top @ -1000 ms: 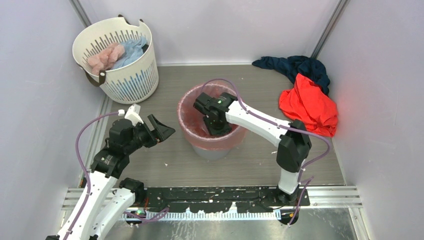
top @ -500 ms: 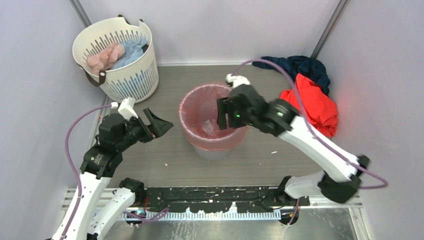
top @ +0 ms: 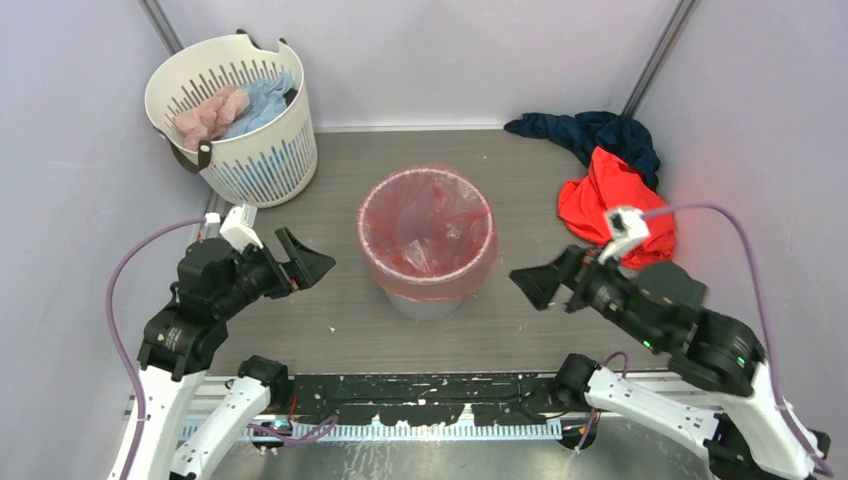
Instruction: Put the trash bags into the trash bin
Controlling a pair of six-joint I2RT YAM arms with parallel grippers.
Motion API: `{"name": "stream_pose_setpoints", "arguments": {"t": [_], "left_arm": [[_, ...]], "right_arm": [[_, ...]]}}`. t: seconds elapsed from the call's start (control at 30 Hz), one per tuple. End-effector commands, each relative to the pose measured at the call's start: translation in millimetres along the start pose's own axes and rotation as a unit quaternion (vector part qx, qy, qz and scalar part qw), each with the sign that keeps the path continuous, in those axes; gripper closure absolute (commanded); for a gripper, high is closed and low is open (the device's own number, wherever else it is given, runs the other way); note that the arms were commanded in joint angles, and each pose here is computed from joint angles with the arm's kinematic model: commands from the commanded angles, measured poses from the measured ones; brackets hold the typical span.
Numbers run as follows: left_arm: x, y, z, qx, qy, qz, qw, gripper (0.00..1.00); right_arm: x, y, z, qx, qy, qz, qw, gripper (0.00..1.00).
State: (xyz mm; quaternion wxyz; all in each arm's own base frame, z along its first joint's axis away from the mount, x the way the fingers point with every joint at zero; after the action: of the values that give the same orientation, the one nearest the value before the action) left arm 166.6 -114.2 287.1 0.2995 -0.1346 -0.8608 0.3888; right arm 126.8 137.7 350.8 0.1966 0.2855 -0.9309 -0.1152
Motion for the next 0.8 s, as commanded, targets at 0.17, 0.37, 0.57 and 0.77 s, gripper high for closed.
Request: {"name": "stream_pose_setpoints", "arguments": {"t": [0.17,0.37,0.57,0.77], "left_arm": [[-14.8,7.4,16.1,0.051,0.032,-0.003,0.998,0.0],[-7.5,1.7,12.1,0.065,0.015,0.009,0.998,0.0],[-12.6,0.8,12.9,0.076,0.021,0.01,0.997,0.0],[-18.3,-2.1,11.1,0.079,0.02,0.019,0.996,0.0]], "right_arm": [[50.8,-26.7,35.1,-0.058,-0.036,-0.022,0.997,0.0],[65.1,-43.1,77.2,-0.07,-0.017,-0.031,0.997,0.0],[79.4,-52.9,92.6,-0.067,-0.014,-0.034,0.997,0.0],[94.7,-61.0,90.9,-0.064,-0.024,-0.027,0.997,0.0]]}}
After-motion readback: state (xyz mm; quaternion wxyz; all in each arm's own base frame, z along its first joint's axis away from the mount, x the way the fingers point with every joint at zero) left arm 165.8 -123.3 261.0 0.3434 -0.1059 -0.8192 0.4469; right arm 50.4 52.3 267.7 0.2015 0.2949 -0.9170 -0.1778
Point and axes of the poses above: each gripper's point midway between its finger pads, its own x axis back along the fingers, its own y axis along the line the jaws close on, z = x × y, the point moved 1 cm from there along x, back along the fingers, and after that the axes turned 13 degrees about x, right-handed, at the moved point
